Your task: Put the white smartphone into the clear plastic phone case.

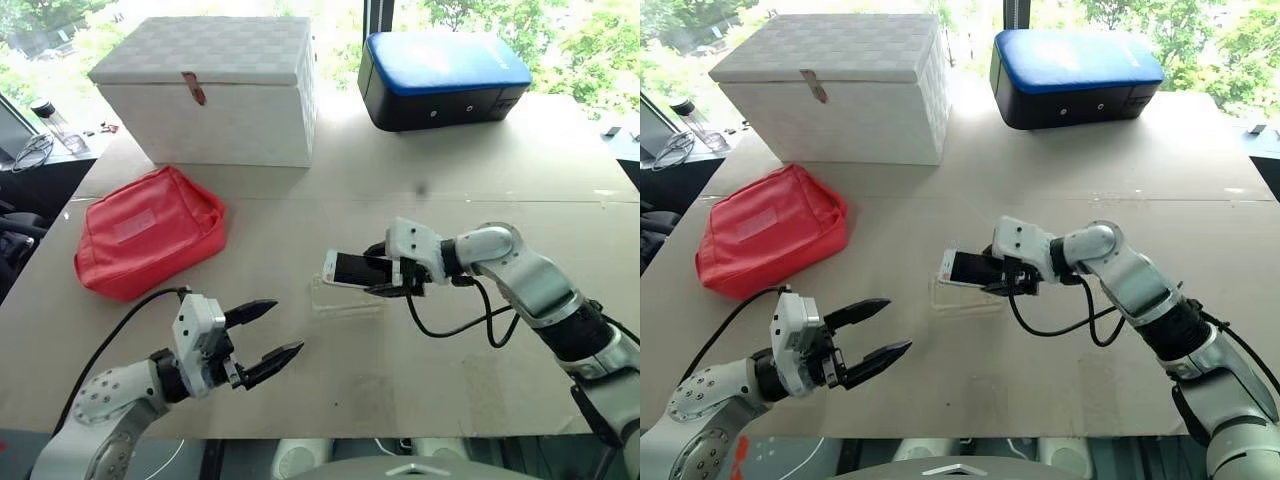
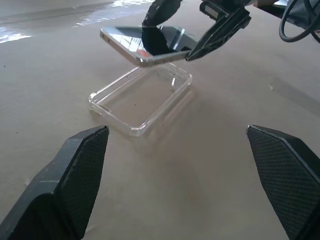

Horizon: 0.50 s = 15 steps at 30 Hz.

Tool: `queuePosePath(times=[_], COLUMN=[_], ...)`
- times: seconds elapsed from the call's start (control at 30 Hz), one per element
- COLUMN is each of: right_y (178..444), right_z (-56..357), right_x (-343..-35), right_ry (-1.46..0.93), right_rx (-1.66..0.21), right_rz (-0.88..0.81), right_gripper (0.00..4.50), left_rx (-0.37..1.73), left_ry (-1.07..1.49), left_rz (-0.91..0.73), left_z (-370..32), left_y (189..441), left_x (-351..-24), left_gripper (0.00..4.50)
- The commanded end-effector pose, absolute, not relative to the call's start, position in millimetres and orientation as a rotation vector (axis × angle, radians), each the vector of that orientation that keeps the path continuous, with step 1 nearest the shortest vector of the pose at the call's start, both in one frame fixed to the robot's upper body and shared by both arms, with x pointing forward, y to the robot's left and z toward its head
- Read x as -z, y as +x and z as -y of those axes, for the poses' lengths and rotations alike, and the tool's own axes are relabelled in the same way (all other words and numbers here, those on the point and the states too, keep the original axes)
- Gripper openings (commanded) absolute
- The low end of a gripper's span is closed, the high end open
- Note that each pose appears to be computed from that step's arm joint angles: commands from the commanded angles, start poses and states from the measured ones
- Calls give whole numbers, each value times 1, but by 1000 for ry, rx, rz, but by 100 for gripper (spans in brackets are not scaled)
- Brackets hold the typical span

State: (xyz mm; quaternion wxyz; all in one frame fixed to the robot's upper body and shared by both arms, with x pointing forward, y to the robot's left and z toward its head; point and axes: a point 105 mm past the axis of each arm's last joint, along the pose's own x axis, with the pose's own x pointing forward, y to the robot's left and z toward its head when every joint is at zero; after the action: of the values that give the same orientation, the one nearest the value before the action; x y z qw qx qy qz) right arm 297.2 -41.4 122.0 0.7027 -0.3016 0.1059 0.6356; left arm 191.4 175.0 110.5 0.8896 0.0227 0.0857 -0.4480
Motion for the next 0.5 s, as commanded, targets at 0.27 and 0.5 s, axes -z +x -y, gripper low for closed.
queuePosePath(times=[0.27, 0.5], right_y=[311, 311], right_z=[44, 42], right_x=[-129, -123], right_ry=[-828, -903], right_rx=[-1432, -1480], right_rz=[-190, -187], right_gripper=[275, 275], left_rx=[935, 945], left_ry=[98, 84], left_rz=[-103, -120], left_z=[-166, -165], left_y=[186, 183], left_x=[-119, -116], left_gripper=[450, 450])
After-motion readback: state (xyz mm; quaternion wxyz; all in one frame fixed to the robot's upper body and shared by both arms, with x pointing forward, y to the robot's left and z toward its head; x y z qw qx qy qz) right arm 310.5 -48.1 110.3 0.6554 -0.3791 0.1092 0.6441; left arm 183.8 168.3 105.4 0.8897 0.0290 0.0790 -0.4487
